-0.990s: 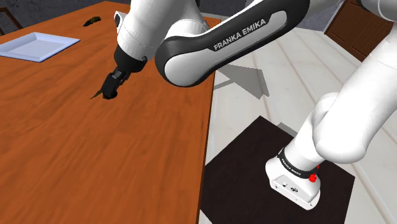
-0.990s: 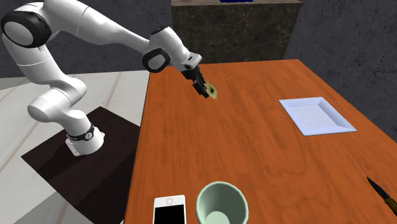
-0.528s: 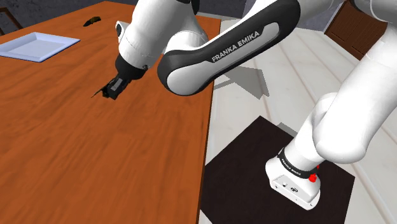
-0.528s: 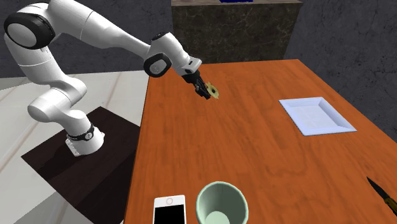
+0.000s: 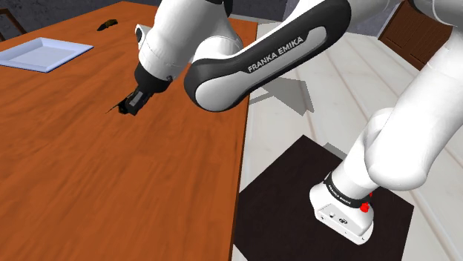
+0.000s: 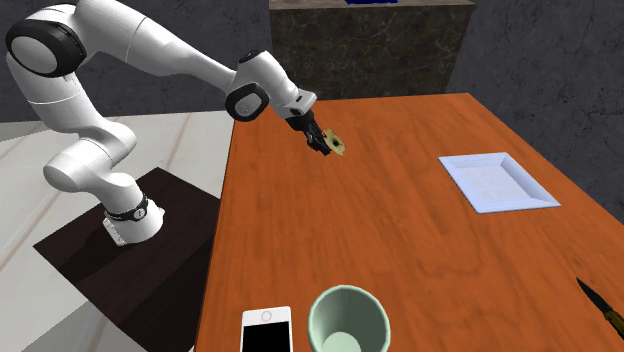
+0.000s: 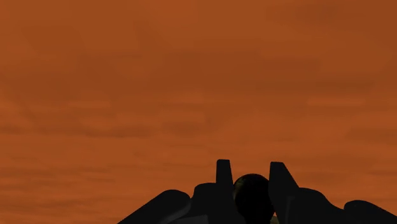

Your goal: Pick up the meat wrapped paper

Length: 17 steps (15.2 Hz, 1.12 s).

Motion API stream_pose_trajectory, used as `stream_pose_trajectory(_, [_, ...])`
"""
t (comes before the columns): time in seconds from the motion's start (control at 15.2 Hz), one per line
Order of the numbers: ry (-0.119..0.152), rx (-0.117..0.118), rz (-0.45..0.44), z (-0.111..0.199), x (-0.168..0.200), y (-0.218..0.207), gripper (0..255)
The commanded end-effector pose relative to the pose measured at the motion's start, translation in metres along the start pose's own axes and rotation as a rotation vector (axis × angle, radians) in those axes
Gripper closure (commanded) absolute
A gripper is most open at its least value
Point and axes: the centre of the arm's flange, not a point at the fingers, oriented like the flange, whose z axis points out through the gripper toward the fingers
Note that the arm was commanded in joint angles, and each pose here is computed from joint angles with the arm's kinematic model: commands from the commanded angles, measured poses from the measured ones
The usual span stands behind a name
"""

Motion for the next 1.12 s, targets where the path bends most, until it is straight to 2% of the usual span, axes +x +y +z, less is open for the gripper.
stream_pose_trajectory(0.0, [-0.009,-0.001,0.002,-0.001,0.001,0.003,255])
stream_pose_trajectory(0.92, [-0.009,-0.001,0.002,-0.062,0.042,0.005,255])
stream_pose_trajectory(1.06, [-0.009,-0.001,0.002,-0.063,0.043,0.005,255])
